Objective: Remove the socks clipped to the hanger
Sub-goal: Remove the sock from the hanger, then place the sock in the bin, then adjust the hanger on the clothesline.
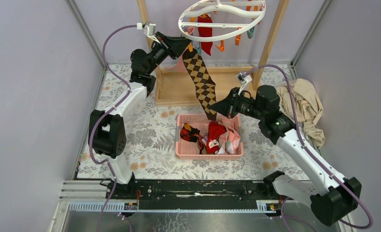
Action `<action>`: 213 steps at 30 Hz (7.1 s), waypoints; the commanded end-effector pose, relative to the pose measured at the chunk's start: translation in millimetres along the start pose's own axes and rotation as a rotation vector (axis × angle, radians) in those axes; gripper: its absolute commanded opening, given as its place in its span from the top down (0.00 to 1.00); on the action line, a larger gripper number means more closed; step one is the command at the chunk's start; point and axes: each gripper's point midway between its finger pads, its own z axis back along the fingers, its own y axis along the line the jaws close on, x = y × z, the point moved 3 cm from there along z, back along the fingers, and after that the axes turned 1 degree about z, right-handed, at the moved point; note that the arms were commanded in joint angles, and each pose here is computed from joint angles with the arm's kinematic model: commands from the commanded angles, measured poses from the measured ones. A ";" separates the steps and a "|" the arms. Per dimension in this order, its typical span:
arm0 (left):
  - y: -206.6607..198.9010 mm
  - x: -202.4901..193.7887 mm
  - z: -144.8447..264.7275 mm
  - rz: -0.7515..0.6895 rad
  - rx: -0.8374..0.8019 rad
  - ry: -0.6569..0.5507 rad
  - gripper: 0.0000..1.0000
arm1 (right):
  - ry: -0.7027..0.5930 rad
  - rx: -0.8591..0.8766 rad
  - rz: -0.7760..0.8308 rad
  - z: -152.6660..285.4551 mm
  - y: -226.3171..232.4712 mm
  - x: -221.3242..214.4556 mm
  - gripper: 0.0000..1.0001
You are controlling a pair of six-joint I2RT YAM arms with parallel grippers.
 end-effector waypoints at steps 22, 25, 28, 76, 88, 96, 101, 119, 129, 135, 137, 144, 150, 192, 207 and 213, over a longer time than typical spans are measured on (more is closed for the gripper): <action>-11.5 0.5 23.8 -0.051 0.062 0.021 0.46 | -0.073 0.116 0.098 37.7 55.4 37.4 1.00; -12.4 -6.7 32.5 -0.043 0.072 0.040 0.42 | -0.063 0.145 0.095 38.4 61.2 39.0 1.00; -14.6 -13.2 43.0 -0.038 0.086 0.053 0.40 | -0.056 0.173 0.091 38.7 66.7 41.1 1.00; -80.5 -91.7 175.4 0.101 0.415 0.303 0.32 | 0.512 -0.258 0.018 -88.9 -76.4 -188.5 0.66; -82.8 -75.3 177.7 0.054 0.458 0.289 0.01 | 0.393 -0.254 0.160 -49.3 -25.1 -97.9 0.27; -82.7 -74.0 180.5 0.057 0.493 0.316 0.01 | 0.363 -0.370 0.151 -24.3 -40.1 -107.1 0.22; -82.3 -77.8 190.0 0.068 0.527 0.348 0.01 | 0.382 -0.418 0.131 -20.4 -54.9 -126.5 0.22; -75.3 -92.0 211.5 0.087 0.615 0.418 0.01 | 0.540 -0.561 0.047 -47.3 -122.7 -214.4 0.24; -68.9 -97.0 214.8 0.073 0.640 0.428 0.01 | 0.452 -0.575 0.072 -27.8 -99.1 -172.0 0.25; -63.1 -90.7 213.7 0.042 0.674 0.403 0.01 | 0.352 -0.525 0.070 -5.1 -66.7 -133.8 0.23; -59.3 -88.4 210.3 0.026 0.684 0.395 0.01 | 0.331 -0.509 0.059 0.2 -59.1 -128.0 0.23; -31.9 -79.4 184.3 -0.085 0.737 0.357 0.01 | 0.249 -0.457 0.016 17.8 -41.9 -120.0 0.23; 3.7 -82.7 149.3 -0.208 0.767 0.335 0.01 | 0.195 -0.381 0.007 20.4 -29.8 -115.2 0.22; 164.3 -127.2 40.2 -0.406 0.643 0.181 0.01 | 0.254 -0.261 -0.027 7.5 -24.6 -139.8 0.20; 165.8 -116.8 45.8 -0.320 0.661 0.217 0.87 | 0.261 -0.248 -0.049 8.4 -21.1 -140.9 0.20; 137.4 -104.6 55.2 -0.288 0.612 0.198 0.93 | 0.261 -0.244 -0.071 8.4 -20.3 -142.7 0.20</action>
